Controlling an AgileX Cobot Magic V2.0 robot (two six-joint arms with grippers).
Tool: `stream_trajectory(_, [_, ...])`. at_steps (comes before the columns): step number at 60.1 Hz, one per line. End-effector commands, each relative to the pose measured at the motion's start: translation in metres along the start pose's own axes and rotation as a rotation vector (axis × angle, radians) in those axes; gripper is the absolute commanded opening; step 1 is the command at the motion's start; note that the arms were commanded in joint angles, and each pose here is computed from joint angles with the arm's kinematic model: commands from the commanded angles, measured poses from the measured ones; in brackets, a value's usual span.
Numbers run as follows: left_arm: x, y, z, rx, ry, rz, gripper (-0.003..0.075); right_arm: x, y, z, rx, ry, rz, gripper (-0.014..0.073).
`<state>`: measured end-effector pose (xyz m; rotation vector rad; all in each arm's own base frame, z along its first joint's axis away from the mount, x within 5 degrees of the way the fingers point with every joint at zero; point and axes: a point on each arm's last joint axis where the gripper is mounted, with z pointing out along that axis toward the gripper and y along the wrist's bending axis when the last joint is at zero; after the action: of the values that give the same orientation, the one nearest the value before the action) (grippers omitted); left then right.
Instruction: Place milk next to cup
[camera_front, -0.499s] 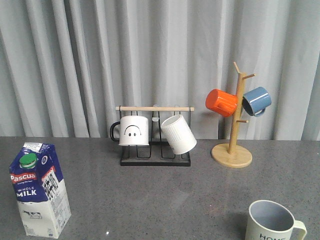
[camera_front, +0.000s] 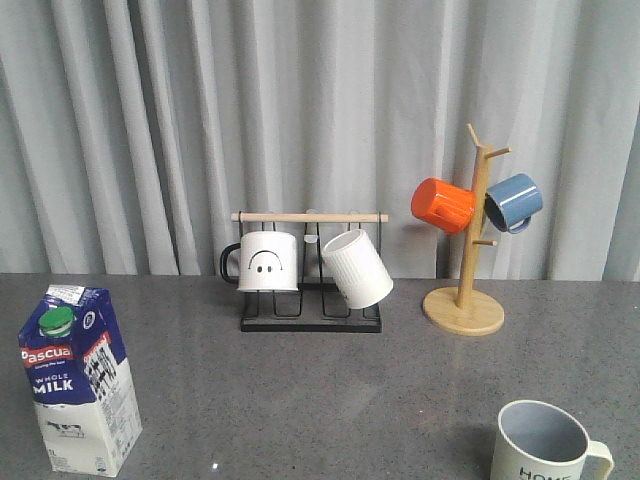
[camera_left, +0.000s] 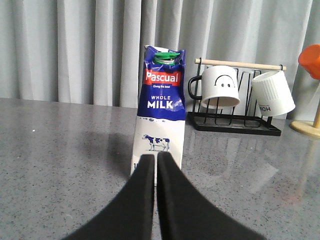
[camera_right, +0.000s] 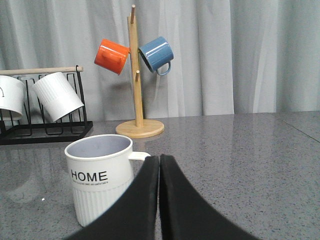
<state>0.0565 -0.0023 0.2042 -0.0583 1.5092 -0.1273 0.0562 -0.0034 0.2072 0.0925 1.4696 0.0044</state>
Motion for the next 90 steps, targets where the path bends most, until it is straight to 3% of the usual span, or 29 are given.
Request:
stream_trajectory(1, [-0.001, 0.000, -0.001, 0.005, -0.069, -0.013, -0.0006, -0.004, 0.000, -0.001, 0.002, -0.073, -0.009, -0.0005])
stream_trajectory(65, [-0.002, 0.000, -0.001, 0.005, -0.080, -0.012, -0.0006, -0.006, 0.000, -0.001, 0.000, -0.089, -0.008, -0.0005])
stream_trajectory(70, [-0.004, 0.000, -0.001, 0.006, -0.101, -0.012, -0.0006, -0.007, 0.000, -0.001, 0.000, -0.102, 0.017, -0.0005])
stream_trajectory(79, [-0.010, 0.000, -0.002, 0.013, -0.168, -0.063, -0.0006, -0.010, -0.001, -0.001, 0.000, -0.137, 0.247, -0.0005])
stream_trajectory(90, [-0.029, -0.001, -0.007, 0.046, -0.369, -0.157, -0.0001, -0.028, 0.000, -0.003, -0.010, -0.169, 0.239, 0.0018])
